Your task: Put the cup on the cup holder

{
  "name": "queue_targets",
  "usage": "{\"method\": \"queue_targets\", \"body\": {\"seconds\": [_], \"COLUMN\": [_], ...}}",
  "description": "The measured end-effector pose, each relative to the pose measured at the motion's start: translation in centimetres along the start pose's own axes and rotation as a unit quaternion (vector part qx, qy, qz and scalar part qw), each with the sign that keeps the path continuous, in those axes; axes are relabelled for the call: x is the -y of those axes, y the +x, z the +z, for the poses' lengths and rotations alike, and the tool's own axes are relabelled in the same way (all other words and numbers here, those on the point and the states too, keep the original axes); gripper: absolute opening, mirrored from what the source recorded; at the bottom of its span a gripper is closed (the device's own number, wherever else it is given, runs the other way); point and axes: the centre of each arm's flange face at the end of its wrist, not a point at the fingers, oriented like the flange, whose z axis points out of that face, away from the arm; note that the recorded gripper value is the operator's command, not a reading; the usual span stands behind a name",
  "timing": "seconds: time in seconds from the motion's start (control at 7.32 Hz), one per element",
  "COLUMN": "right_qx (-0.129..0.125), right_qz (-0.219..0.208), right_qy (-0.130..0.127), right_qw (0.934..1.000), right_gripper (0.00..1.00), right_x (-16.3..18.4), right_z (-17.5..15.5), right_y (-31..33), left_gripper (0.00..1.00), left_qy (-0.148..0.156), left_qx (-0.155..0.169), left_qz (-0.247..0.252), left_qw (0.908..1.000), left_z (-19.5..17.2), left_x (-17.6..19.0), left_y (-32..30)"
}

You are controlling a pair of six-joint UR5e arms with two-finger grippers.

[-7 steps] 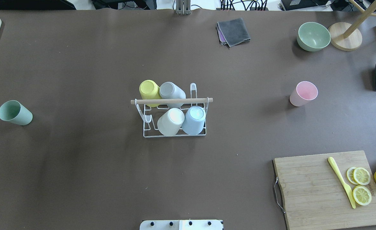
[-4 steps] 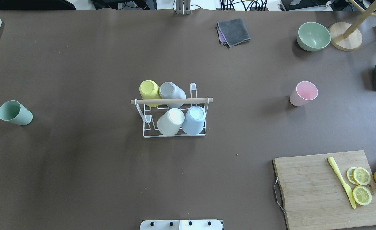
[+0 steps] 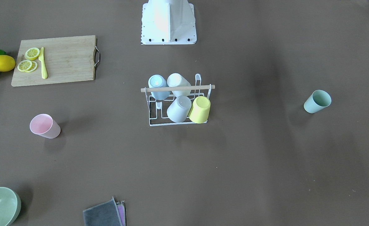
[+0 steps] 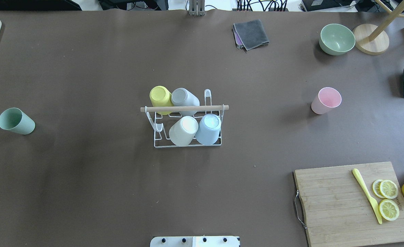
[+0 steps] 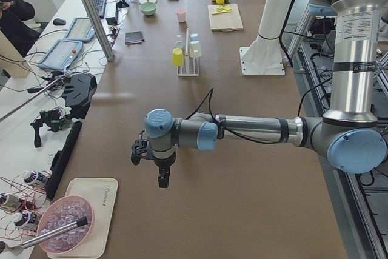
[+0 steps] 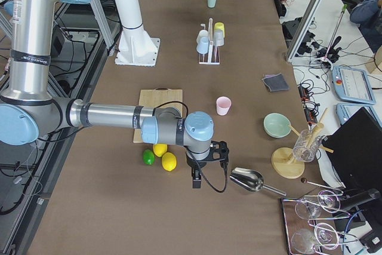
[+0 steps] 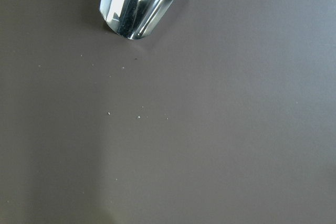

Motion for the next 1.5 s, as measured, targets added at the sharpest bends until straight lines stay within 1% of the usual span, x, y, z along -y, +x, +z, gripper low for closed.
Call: {"method": "queue_targets", "body": {"seconds": [0.27, 0.55, 0.68, 0.82, 0.96, 1.09, 1.23, 1.37, 1.5], "right_qx": [0.004, 0.016, 0.02, 0.023, 0.021, 0.006, -0.022, -0.054, -0.076], "right_qz": [-0.017, -0.046, -0.078, -0.111, -0.136, -0.162, -0.195, -0.23, -0.26], "right_qy": [0.011, 0.014, 0.005, -0.011, -0.034, -0.064, -0.096, -0.122, -0.139], "right_qw": [0.9998, 0.9987, 0.9967, 0.9935, 0.9899, 0.9847, 0.9759, 0.9642, 0.9527], "right_gripper": [1.0, 1.0, 1.0, 1.0, 1.0, 1.0, 1.0, 1.0, 1.0], "right_x": [2.9, 4.7, 5.6, 6.8, 9.0, 12.0, 14.6, 16.4, 17.3], "right_z": [-0.9, -1.2, -0.6, 0.1, 0.1, -0.7, -1.6, -1.9, -1.8], "right_y": [-1.3, -3.4, -5.3, -7.8, -11.1, -15.1, -19.4, -23.7, -27.8], "left_gripper": [0.99, 0.99, 0.99, 0.99, 0.99, 0.99, 0.99, 0.99, 0.99], "left_qy": [0.001, 0.001, 0.002, 0.001, -0.003, -0.006, -0.01, -0.022, -0.045], "left_qx": [-0.003, -0.005, -0.005, -0.005, -0.005, -0.005, -0.005, -0.006, -0.006], "left_qz": [0.001, 0.002, 0.002, 0.002, 0.0, -0.001, -0.003, -0.001, 0.013], "left_qw": [1.0, 1.0, 1.0, 1.0, 1.0, 1.0, 0.9999, 0.9997, 0.9989], "left_z": [-0.1, -0.2, -0.2, -0.2, 0.1, 0.3, 0.2, 0.1, 0.1], "left_x": [-0.1, -0.2, -0.2, -0.1, 0.0, 0.6, 2.1, 4.9, 8.7], "left_y": [0.1, 0.2, 0.3, 0.3, 0.1, 0.1, 0.5, 1.9, 4.4]}}
